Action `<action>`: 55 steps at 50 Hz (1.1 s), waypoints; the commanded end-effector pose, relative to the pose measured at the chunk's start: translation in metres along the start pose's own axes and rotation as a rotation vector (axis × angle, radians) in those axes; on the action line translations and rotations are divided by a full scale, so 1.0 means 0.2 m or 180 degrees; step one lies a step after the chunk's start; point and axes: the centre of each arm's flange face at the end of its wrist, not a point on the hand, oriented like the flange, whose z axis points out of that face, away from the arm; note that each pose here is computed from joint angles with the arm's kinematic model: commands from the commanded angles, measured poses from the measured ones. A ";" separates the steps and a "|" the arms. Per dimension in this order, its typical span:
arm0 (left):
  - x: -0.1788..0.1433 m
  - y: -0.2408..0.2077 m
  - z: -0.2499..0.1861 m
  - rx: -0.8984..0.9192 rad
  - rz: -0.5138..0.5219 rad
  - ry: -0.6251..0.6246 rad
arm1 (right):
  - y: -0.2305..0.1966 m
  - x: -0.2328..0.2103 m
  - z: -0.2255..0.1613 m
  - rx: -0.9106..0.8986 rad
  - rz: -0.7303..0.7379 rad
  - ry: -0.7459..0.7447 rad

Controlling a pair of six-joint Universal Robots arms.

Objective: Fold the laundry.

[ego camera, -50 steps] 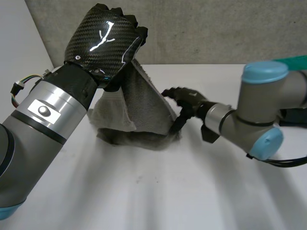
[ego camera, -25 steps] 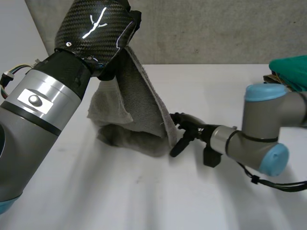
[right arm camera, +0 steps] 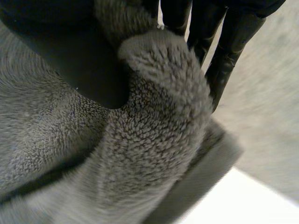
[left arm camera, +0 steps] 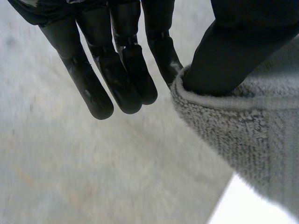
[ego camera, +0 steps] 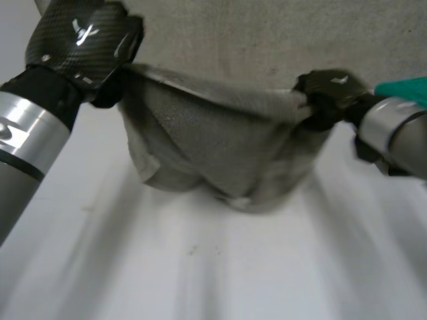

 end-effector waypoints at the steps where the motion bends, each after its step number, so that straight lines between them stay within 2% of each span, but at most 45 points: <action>1: -0.01 0.27 -0.06 -0.0839 -0.0143 0.0125 | -0.08 -0.01 -0.19 -0.0291 -0.0939 0.0122; 6: 0.19 0.51 -0.05 -0.1345 -0.0335 0.0540 | -0.01 -0.16 -0.19 -0.0504 -0.1070 -0.0027; 9: 0.32 0.65 -0.02 -0.1551 -0.0384 0.0772 | 0.11 -0.19 -0.11 -0.0758 -0.1248 -0.0034; 12: 0.35 0.74 0.06 -0.1545 -0.0363 0.0758 | 0.21 -0.15 -0.03 -0.0946 -0.1436 0.0044; 15: 0.33 0.81 0.23 -0.1344 -0.0281 0.0594 | 0.28 -0.09 0.11 -0.0985 -0.1728 0.0199; 20: 0.16 0.73 0.58 -0.0631 0.0046 -0.0017 | 0.16 0.01 0.37 -0.0207 -0.2044 0.0735; 21: 0.08 0.65 0.68 -0.0298 0.0205 -0.0235 | 0.04 0.05 0.43 0.0349 -0.2122 0.0989; 22: 0.04 0.60 0.73 -0.0103 0.0280 -0.0359 | -0.01 0.06 0.44 0.0574 -0.2149 0.1088; 23: -0.03 0.50 0.79 0.0242 0.0421 -0.0578 | -0.15 0.09 0.47 0.1210 -0.2203 0.1317; 27: -0.16 0.31 0.85 0.0995 0.0600 -0.1066 | -0.45 0.10 0.41 0.2437 -0.2242 0.1701; 29: -0.21 0.21 0.84 0.1258 0.0641 -0.1224 | -0.49 0.09 0.38 0.2592 -0.2178 0.1690; 32: -0.21 0.17 0.77 0.1270 0.0610 -0.1209 | -0.48 0.09 0.38 0.2490 -0.2104 0.1610; 37: -0.10 0.34 0.65 0.0814 0.0394 -0.0922 | -0.31 0.06 0.36 0.1874 -0.1936 0.1315; 43: 0.10 0.66 0.46 -0.0015 0.0207 -0.0505 | 0.04 -0.01 0.34 0.1004 -0.1755 0.0958; 46: 0.16 0.76 0.38 -0.0300 0.0159 -0.0378 | 0.20 -0.04 0.32 0.0648 -0.1680 0.0803; 47: 0.20 0.81 0.33 -0.0471 0.0122 -0.0272 | 0.33 -0.06 0.32 0.0395 -0.1623 0.0700; 50: 0.28 0.88 0.25 -0.0687 0.0078 -0.0106 | 0.52 -0.10 0.31 0.0006 -0.1522 0.0544; 51: 0.34 0.93 0.20 -0.0850 0.0054 0.0016 | 0.56 -0.10 0.31 -0.0075 -0.1498 0.0510; 55: 0.41 0.96 0.12 -0.1055 -0.0015 0.0181 | 0.67 -0.11 0.28 -0.0351 -0.1355 0.0429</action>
